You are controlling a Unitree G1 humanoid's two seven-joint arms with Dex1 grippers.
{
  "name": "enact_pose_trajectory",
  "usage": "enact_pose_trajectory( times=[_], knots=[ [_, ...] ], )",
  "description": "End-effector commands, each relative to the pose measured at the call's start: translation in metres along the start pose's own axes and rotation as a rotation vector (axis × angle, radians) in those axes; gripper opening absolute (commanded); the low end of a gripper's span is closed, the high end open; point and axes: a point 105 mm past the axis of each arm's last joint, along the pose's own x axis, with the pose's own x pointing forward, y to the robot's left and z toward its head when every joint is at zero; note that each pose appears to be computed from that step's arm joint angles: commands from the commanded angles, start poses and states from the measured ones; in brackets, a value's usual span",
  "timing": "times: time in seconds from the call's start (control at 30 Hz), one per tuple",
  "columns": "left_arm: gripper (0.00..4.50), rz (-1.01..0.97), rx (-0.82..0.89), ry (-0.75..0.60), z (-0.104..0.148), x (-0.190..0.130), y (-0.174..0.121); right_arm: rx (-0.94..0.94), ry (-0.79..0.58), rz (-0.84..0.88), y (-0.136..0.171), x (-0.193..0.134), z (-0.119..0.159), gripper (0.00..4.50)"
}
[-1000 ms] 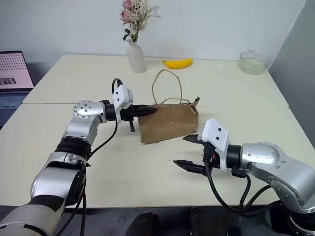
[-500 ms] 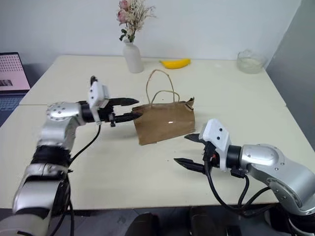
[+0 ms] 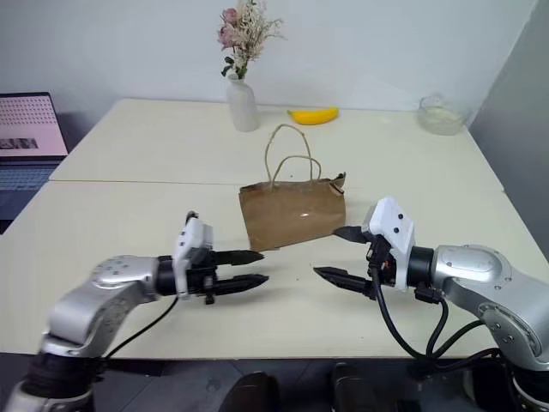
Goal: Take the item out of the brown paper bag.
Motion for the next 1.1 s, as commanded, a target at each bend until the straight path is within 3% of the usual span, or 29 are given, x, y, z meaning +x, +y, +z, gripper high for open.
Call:
enact_pose_trajectory(
  times=[0.03,0.73,0.93,1.1],
  knots=[
    [2.6,0.116,0.105,0.005,-0.001,0.006,0.028,-0.031,-0.021,-0.006,0.0,-0.003,0.009,3.89],
    [2.6,0.207,0.204,-0.037,0.011,0.018,0.075,-0.029,-0.028,-0.026,-0.001,0.0,0.01,3.89],
    [2.6,0.171,0.2,-0.049,0.011,0.016,0.065,-0.036,-0.023,-0.02,-0.002,0.0,0.011,3.89],
    [2.6,0.146,0.172,-0.096,0.024,-0.013,0.04,-0.039,-0.038,-0.048,-0.007,-0.001,0.013,3.89]
  ],
)
